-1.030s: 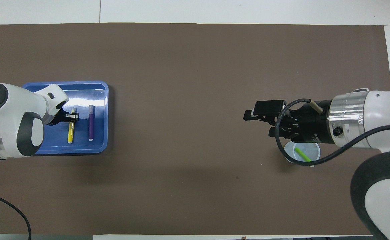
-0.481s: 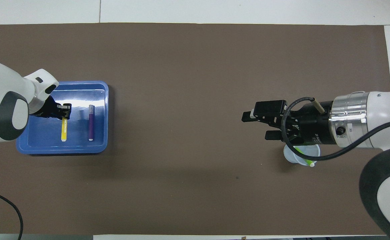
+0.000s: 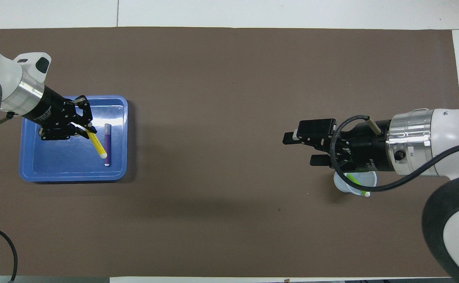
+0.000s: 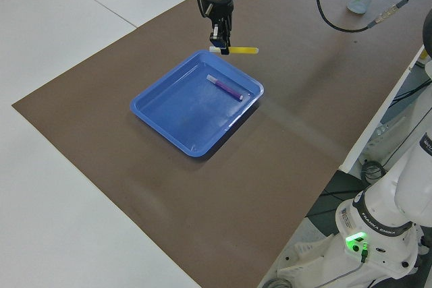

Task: Transfer and insert pens with both arms
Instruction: 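Carry the yellow pen to center while the right gripper reaches it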

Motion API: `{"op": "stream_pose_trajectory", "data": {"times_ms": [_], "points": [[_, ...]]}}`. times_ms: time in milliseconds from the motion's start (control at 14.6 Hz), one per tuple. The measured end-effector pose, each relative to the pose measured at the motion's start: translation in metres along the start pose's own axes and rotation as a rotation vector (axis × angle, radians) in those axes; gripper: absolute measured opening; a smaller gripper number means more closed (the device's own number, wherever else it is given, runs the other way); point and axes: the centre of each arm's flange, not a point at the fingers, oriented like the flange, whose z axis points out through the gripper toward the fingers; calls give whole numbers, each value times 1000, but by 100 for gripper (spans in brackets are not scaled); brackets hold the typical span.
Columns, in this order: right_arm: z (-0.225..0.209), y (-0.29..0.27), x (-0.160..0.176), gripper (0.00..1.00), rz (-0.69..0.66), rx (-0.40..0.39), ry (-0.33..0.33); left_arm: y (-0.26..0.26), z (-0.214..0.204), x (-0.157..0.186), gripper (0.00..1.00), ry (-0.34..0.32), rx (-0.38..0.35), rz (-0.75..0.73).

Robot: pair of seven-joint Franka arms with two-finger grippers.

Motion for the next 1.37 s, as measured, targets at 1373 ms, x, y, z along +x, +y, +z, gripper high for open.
{"op": "stream_pose_trajectory", "data": {"times_ms": [1373], "points": [[69, -47, -41, 100, 120, 69, 97, 77, 28, -204, 17, -485, -250, -846]]}}
